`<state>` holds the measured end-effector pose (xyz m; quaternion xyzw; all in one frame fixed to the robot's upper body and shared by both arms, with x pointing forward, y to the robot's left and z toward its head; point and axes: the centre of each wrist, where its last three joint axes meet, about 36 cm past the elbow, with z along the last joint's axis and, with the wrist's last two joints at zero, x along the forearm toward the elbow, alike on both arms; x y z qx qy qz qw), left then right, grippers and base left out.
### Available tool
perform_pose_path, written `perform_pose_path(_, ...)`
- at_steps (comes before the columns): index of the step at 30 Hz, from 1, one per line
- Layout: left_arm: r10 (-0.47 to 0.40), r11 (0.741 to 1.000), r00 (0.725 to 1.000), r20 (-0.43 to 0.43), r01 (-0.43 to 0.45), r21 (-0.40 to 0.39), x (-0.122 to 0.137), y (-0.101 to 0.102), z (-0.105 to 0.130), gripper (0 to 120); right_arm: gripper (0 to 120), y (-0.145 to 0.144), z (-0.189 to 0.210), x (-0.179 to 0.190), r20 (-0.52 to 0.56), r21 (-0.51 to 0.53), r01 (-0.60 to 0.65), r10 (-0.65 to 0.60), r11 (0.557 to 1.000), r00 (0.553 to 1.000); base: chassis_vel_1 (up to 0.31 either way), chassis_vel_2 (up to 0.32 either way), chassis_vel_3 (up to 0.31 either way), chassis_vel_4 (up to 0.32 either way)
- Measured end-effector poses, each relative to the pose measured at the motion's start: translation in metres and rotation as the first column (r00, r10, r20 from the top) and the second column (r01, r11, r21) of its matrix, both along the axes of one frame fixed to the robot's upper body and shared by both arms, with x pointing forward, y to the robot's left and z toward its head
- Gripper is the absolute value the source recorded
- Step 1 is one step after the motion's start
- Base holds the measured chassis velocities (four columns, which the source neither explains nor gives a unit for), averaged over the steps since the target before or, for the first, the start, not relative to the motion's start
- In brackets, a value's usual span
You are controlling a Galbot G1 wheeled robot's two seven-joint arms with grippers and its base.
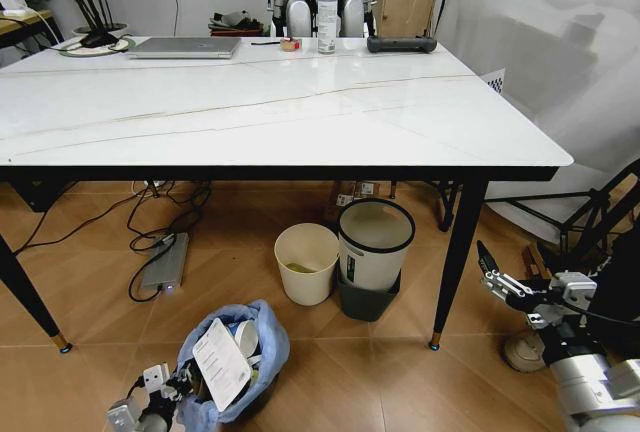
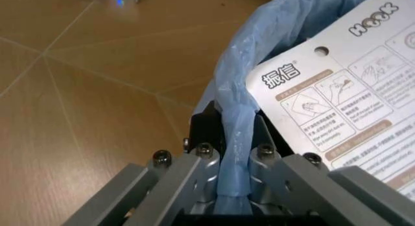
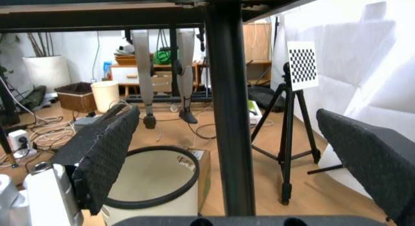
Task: Pick up the trash bin and place the trash from the table into it.
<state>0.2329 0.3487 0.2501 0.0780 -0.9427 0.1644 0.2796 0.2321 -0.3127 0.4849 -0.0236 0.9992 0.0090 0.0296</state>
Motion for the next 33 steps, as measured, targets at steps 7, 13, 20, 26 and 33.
perform_pose_path(7,0.008,1.0,1.0,-0.013,-0.007,0.014,0.006,0.006,-0.008,0,100,0.0,0.0,0.0,0.0,0.0,0.0,0.0,1.0,1.0,0.0,0.0,0.0,0.0)
perform_pose_path(13,0.009,1.0,1.0,-0.009,-0.009,0.014,0.012,0.007,-0.01,0,100,0.0,0.0,0.0,0.0,0.0,0.0,0.0,1.0,1.0,0.0,0.0,0.0,0.0)
perform_pose_path(20,0.008,1.0,1.0,-0.012,-0.008,0.012,0.012,0.008,-0.014,3,100,0.0,0.0,0.0,0.0,0.0,0.0,0.0,1.0,1.0,0.0,0.0,0.0,0.0)
perform_pose_path(26,0.006,1.0,1.0,-0.007,-0.006,0.012,0.014,0.009,-0.015,27,100,0.0,0.0,0.0,0.0,0.0,0.0,0.0,1.0,1.0,0.0,0.0,0.0,0.0)
perform_pose_path(33,0.002,1.0,1.0,-0.001,-0.002,0.01,0.014,0.009,-0.012,54,100,0.0,0.0,0.0,0.0,0.0,0.0,0.0,1.0,1.0,0.0,0.0,0.0,0.0)
